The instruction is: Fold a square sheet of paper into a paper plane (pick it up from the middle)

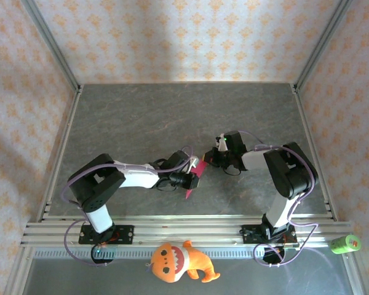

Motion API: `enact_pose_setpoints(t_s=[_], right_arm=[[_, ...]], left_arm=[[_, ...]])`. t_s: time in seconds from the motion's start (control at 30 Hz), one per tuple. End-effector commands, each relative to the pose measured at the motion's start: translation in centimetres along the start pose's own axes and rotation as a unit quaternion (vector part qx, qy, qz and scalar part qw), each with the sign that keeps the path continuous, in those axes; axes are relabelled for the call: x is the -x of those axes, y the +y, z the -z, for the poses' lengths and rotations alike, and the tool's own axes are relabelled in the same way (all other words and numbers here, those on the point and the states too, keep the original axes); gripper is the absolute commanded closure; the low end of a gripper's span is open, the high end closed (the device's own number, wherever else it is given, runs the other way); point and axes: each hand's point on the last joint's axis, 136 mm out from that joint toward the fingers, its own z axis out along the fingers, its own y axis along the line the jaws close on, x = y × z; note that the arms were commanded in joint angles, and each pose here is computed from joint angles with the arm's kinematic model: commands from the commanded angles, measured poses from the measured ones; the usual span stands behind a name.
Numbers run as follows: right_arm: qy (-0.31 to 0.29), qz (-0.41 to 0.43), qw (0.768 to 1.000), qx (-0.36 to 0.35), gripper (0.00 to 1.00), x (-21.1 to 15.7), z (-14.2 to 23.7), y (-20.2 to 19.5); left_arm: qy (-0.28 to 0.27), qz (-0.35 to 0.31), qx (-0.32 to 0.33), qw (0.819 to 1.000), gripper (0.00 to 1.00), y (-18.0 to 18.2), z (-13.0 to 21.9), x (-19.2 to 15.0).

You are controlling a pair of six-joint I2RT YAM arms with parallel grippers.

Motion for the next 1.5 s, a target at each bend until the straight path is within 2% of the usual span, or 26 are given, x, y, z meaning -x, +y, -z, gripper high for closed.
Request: enact_pose_setpoints(t_s=[0.0,0.13,0.3,0.5,0.6,0.7,0.8,0.9,1.07,1.23,1.47], right_arm=[[0.017,-0.036,0.994,-0.098,1.0,-2.2,0.0,-5.6],[0.008,-0.033,0.996,-0.086,1.0,-1.8,0.3,-4.8],[0.001,-0.027,0.998,-0.056,1.0,-1.1,0.5,-3.1],[-0.027,-0.01,0.999,-0.038,1.0,0.2,1.8,-1.3],[-0.073,0.001,0.996,-0.061,0.92,1.4,3.6,-1.1],[-0.107,0.007,0.992,-0.073,0.84,2.1,5.2,-0.9],[-0.107,0.003,0.992,-0.07,0.76,1.5,5.9,-0.7],[-0.102,-0.011,0.994,-0.046,0.71,0.7,6.2,-0.1],[-0.092,-0.039,0.995,-0.003,0.68,-0.7,5.9,1.2],[-0.121,-0.058,0.991,0.009,0.66,-1.1,6.7,1.8],[-0.059,-0.046,0.997,0.019,0.65,-3.9,6.2,2.4]], left_arm=[[0.079,-0.014,0.055,0.995,0.87,2.4,0.5,-5.4],[0.05,-0.006,0.087,0.995,0.88,3.6,1.9,-5.4],[-0.014,-0.013,0.05,0.999,0.88,1.4,3.7,-2.7],[-0.039,-0.014,0.044,0.998,0.88,0.4,4.1,-0.3],[-0.062,-0.007,0.049,0.997,0.88,0.3,4.6,0.9],[-0.111,0.023,0.055,0.992,0.88,1.1,6.4,2.4],[-0.156,0.077,0.062,0.983,0.87,3.8,9.1,3.3],[-0.185,0.117,0.019,0.976,0.81,5.3,10.7,3.8],[-0.17,0.146,-0.012,0.974,0.77,5.9,10.2,3.7],[-0.137,0.171,-0.044,0.975,0.72,5.6,8.0,3.4],[-0.1,0.175,-0.073,0.977,0.71,5.0,6.2,3.2]])
